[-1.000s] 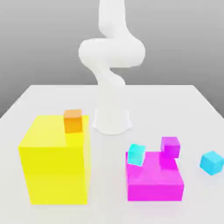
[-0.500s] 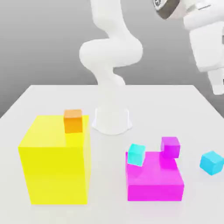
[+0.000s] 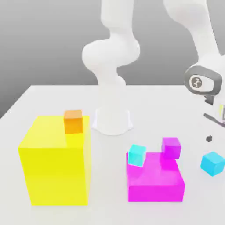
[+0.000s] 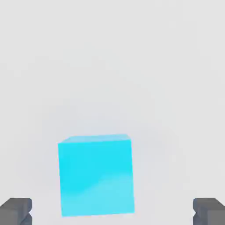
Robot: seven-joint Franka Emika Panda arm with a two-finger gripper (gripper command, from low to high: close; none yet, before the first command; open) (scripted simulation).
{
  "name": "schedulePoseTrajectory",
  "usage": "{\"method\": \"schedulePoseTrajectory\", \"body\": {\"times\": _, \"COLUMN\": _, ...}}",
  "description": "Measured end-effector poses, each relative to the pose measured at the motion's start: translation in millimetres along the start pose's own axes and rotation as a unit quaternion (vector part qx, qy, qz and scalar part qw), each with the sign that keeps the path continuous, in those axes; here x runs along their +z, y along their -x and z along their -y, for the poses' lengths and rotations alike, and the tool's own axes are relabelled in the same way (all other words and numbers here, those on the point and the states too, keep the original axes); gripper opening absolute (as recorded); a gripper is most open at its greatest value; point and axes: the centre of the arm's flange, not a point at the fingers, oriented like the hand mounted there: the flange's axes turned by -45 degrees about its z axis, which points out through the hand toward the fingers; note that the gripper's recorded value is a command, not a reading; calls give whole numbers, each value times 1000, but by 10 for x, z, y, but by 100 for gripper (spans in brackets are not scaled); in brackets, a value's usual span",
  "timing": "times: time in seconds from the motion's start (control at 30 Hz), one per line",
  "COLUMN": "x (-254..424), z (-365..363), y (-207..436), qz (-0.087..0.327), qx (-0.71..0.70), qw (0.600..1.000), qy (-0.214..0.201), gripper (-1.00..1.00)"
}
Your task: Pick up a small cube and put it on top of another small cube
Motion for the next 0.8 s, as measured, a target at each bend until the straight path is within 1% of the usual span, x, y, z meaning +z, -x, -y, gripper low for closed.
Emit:
{"method": "schedulePoseTrajectory", "body": {"times": 0.07, "x": 238, "z": 13, "y": -4, "qz": 0, "qx": -2, "qw": 1000, "qy": -1, "gripper": 0}}
{"method": "schedulePoseTrajectory", "body": {"times": 0.1, "x": 334, "z": 20, "y": -3, "qz": 0, "qx": -3, "qw": 1000, "qy": -1, "gripper": -100}}
{"method": "schedulePoseTrajectory", "body": {"times": 0.33, "x": 348, "z": 24, "y": -2, "qz": 1, "qx": -3, "qw": 1000, "qy": -2, "gripper": -100}}
{"method": "schedulePoseTrajectory", "body": {"times": 0.53, "x": -259, "z": 30, "y": 29, "qz": 0, "qx": 4, "qw": 1000, "qy": -3, "gripper": -100}}
{"method": "schedulePoseTrajectory", "body": {"times": 0.8, "x": -921, "z": 220, "y": 646, "qz": -14, "qx": 137, "qw": 990, "qy": -11, "gripper": -100}}
